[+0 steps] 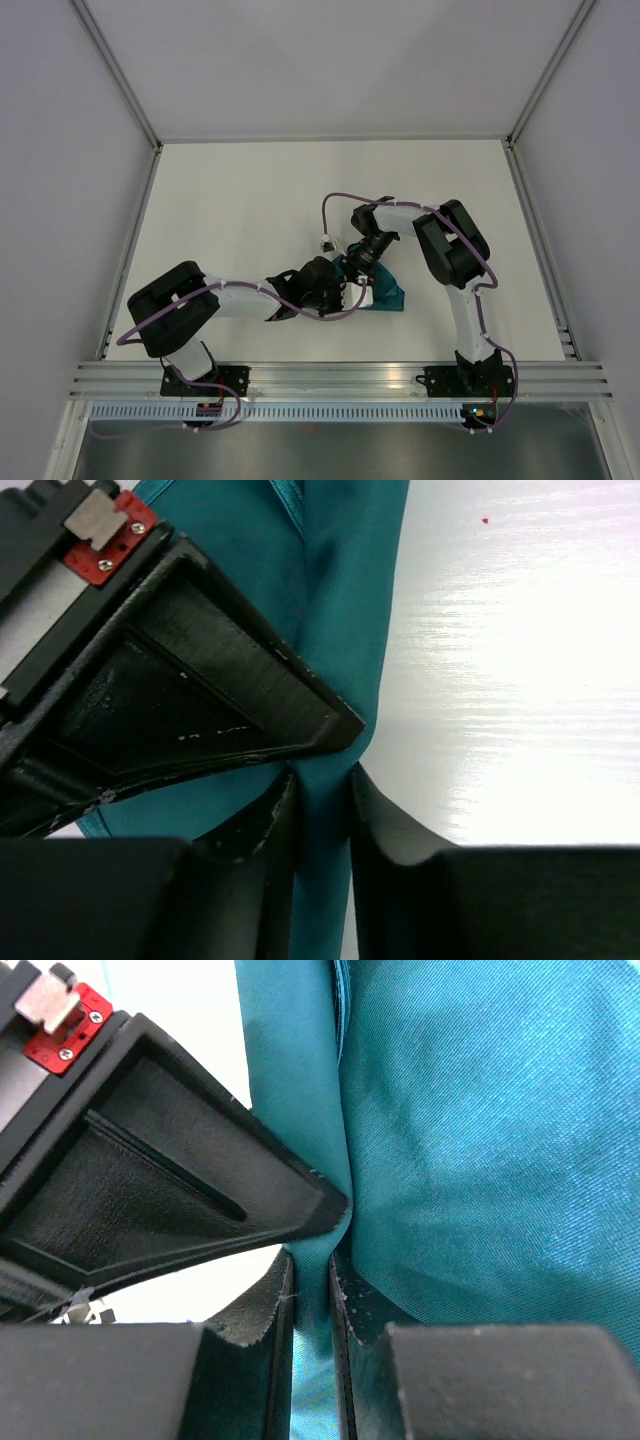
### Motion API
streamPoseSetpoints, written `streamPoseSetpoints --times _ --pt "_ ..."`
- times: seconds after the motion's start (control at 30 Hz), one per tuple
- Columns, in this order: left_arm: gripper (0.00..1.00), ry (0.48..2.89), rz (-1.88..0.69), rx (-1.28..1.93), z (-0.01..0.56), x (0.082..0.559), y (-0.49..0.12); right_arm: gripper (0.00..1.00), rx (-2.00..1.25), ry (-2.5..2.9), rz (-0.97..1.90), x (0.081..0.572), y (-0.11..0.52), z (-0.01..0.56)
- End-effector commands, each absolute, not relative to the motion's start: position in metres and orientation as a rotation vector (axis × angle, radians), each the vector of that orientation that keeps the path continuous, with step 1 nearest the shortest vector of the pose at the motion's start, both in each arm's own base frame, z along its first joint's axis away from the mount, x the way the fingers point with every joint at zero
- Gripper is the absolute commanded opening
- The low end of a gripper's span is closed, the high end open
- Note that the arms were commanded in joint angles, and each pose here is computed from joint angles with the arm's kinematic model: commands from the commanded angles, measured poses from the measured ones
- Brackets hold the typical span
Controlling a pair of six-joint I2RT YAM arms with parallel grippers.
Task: Fold the napkin, place the utensils inside, and roll it up
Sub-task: Roll the napkin at the center of the board.
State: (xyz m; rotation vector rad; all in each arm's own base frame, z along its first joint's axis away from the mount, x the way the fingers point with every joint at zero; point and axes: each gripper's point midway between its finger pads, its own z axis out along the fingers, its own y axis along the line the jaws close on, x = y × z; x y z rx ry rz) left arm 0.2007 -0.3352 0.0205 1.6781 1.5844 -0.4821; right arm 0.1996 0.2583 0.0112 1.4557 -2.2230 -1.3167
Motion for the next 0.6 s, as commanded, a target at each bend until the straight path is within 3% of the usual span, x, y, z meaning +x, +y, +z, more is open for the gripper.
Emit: streamPoseSetpoints --times 0.0,0.07,0.13,0.2,0.27,0.4,0.57 --pt "0.26 1.617 -0.51 1.697 0.013 0.196 -0.337 0.08 1.619 -2.236 -1.145 0.214 0.243 -0.03" --pt "0.14 1.629 -0.527 1.708 0.011 0.192 -0.336 0.09 1.624 -2.241 -1.143 0.215 0.243 -0.029" --pt "0.08 1.647 -0.556 1.738 0.007 0.185 -0.334 0.12 1.63 -2.251 -1.14 0.216 0.243 -0.028" --pt "0.02 1.653 -0.591 1.753 0.007 0.179 -0.335 0.25 1.637 -2.265 -1.136 0.218 0.243 -0.025" --pt "0.02 1.683 -0.616 1.778 0.003 0.175 -0.333 0.38 1.658 -2.279 -1.142 0.221 0.245 -0.018" --pt "0.02 1.709 -0.699 1.806 0.0 0.163 -0.334 0.52 1.701 -2.337 -1.162 0.235 0.248 0.006" --pt "0.02 1.771 -0.763 1.808 -0.003 0.157 -0.333 0.56 1.695 -2.442 -1.199 0.255 0.246 0.028"
